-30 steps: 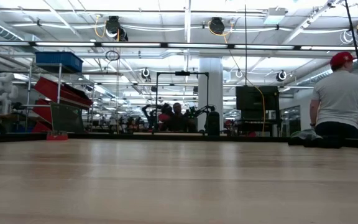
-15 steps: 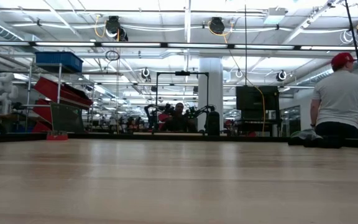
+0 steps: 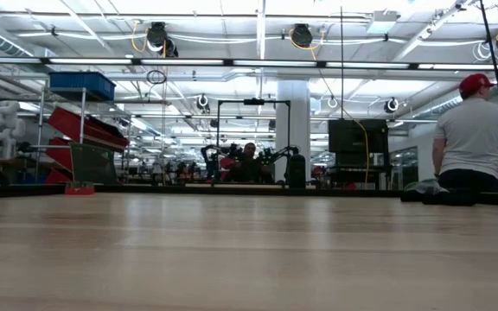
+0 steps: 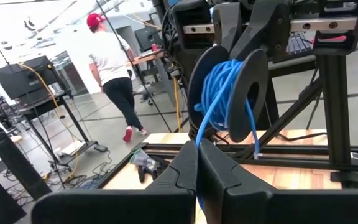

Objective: Coil cords
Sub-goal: Coil the blue wire onto a spool

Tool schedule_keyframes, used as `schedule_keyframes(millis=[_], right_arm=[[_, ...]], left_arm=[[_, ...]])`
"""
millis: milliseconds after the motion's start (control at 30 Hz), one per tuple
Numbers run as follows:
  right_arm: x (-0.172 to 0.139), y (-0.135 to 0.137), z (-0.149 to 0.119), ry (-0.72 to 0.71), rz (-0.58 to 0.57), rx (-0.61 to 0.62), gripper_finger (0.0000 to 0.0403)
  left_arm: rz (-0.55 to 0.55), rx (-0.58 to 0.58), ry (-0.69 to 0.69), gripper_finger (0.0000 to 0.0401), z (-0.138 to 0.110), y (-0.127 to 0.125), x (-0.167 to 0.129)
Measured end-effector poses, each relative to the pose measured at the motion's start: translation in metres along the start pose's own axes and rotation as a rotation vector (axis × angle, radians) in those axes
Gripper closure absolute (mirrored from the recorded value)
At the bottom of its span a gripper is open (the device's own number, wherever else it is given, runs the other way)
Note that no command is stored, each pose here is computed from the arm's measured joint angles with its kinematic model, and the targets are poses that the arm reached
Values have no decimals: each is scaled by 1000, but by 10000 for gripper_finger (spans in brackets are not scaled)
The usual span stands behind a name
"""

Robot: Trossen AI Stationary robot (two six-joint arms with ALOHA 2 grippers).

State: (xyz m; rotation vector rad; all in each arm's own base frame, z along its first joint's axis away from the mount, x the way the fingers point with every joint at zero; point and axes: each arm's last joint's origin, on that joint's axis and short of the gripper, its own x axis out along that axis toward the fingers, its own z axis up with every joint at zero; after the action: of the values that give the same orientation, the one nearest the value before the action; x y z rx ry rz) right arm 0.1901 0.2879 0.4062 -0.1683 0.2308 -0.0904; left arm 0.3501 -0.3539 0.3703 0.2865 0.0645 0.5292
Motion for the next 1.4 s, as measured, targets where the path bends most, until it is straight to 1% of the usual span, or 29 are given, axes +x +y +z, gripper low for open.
schedule_keyframes(millis=[167, 333, 400, 567, 700, 800, 967, 1133, 1267, 1400], right_arm=[[0, 0, 0, -2, 0, 4, 403], [0, 0, 0, -2, 1, 3, 403], [0, 0, 0, -2, 1, 2, 403], [0, 0, 1, -3, 1, 2, 403], [0, 0, 0, -2, 1, 1, 403], [0, 0, 0, -4, -5, 1, 403], [4, -3, 0, -1, -29, -13, 403], [11, -7, 0, -5, -97, -33, 403], [21, -7, -2, 7, -121, -48, 403], [33, -6, -8, 27, -157, -99, 403]], left_arm=[[-5, 0, -2, 393, 0, 0, 0], [-37, 2, -13, 388, 0, -1, 1], [-41, 17, -11, 375, -1, -1, 0], [-56, 49, -16, 324, 0, -4, -9], [-74, 62, -24, 303, 2, -5, -19], [-86, 39, -31, 300, 8, -1, -30], [-87, -35, -44, 299, 21, 7, -46], [-99, -15, -57, 299, 24, 7, -55], [-93, 9, -53, 299, 22, 7, -52], [-83, 24, -46, 299, 21, 7, -46]])
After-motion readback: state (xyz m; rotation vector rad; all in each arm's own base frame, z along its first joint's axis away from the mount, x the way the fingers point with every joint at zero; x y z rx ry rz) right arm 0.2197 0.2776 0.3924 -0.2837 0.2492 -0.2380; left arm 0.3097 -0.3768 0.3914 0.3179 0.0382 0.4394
